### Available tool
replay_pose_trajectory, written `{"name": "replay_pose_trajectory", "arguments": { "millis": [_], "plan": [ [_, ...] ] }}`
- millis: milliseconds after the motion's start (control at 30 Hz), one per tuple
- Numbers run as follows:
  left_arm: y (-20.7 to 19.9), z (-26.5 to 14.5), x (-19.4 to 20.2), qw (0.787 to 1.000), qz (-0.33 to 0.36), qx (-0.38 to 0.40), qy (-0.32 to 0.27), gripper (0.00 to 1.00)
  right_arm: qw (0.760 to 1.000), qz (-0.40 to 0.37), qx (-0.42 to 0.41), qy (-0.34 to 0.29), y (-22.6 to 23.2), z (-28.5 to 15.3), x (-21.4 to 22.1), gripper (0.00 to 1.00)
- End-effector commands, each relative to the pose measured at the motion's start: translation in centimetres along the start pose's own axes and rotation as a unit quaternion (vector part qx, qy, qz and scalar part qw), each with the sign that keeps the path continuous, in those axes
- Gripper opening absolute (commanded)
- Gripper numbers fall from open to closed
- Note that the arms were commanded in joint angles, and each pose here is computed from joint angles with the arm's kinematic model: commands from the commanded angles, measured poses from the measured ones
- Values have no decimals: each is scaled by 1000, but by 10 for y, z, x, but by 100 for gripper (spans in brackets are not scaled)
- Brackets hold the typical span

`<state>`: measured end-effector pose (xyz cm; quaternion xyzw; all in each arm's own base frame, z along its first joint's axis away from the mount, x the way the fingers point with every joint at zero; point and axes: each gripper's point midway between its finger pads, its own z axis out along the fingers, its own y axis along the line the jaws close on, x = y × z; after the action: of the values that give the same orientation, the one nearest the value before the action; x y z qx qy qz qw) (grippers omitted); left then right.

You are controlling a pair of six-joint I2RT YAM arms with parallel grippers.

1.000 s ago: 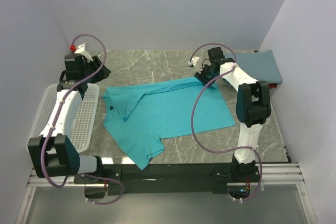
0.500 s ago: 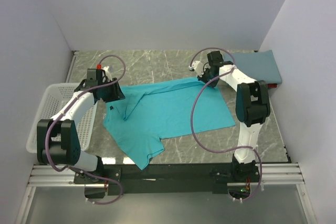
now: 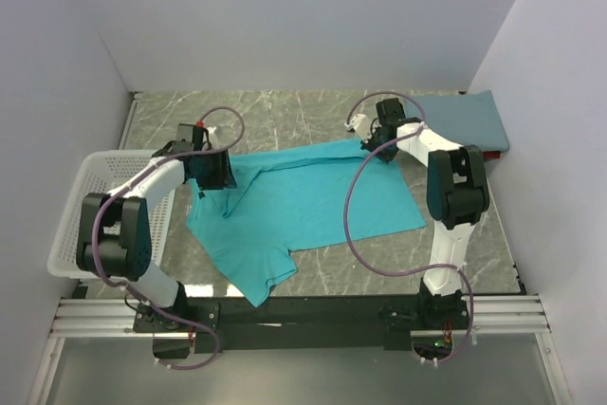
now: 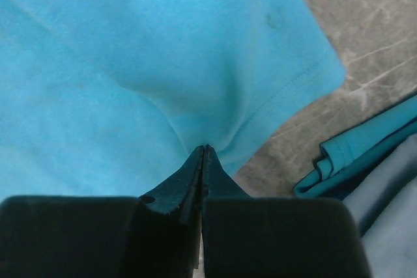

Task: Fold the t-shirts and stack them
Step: Fold the tshirt

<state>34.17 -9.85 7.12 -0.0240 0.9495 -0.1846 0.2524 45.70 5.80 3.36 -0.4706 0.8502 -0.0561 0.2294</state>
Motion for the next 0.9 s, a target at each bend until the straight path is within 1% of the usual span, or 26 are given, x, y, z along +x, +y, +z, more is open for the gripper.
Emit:
{"name": "replay_pose_trajectory", "arguments": {
  "millis": [0,133,167,200,233,267,367,433,467,533,700,800,833,867],
  "plan": [
    [-5,3,-17,999,26,-18,-5,51,998,16,44,-33,-22,-25,-13,0],
    [-5,13,-20,998,36,-45,8,51,998,22,44,-46,-22,-30,-17,0],
    [-1,19,-17,997,40,-57,19,51,998,24,42,-47,-21,-29,-17,0],
    [-5,21,-22,997,47,-61,16,51,998,27,42,-50,-21,-30,-19,0],
    [-1,23,-22,996,47,-78,20,51,997,28,38,-54,-20,-30,-20,0],
    [2,28,-20,995,47,-85,29,51,997,30,36,-56,-18,-30,-20,0],
    [9,34,-21,993,49,-106,33,50,997,34,29,-63,-16,-31,-21,1],
    [8,35,-24,993,49,-107,32,48,997,34,26,-64,-14,-29,-21,2],
    [6,38,-22,993,49,-98,39,44,997,35,26,-64,-14,-29,-21,2],
    [0,40,-23,994,53,-90,41,41,997,36,24,-62,-13,-28,-20,2],
    [0,49,-16,991,62,-102,59,40,997,38,20,-69,-11,-30,-23,2],
    [4,51,-13,990,62,-109,63,34,996,40,17,-72,-10,-31,-22,2],
    [4,50,-13,990,63,-110,63,27,996,41,17,-71,-11,-32,-22,2],
    [4,49,-13,990,64,-111,62,23,996,41,16,-72,-10,-32,-22,2]
  ]
}}
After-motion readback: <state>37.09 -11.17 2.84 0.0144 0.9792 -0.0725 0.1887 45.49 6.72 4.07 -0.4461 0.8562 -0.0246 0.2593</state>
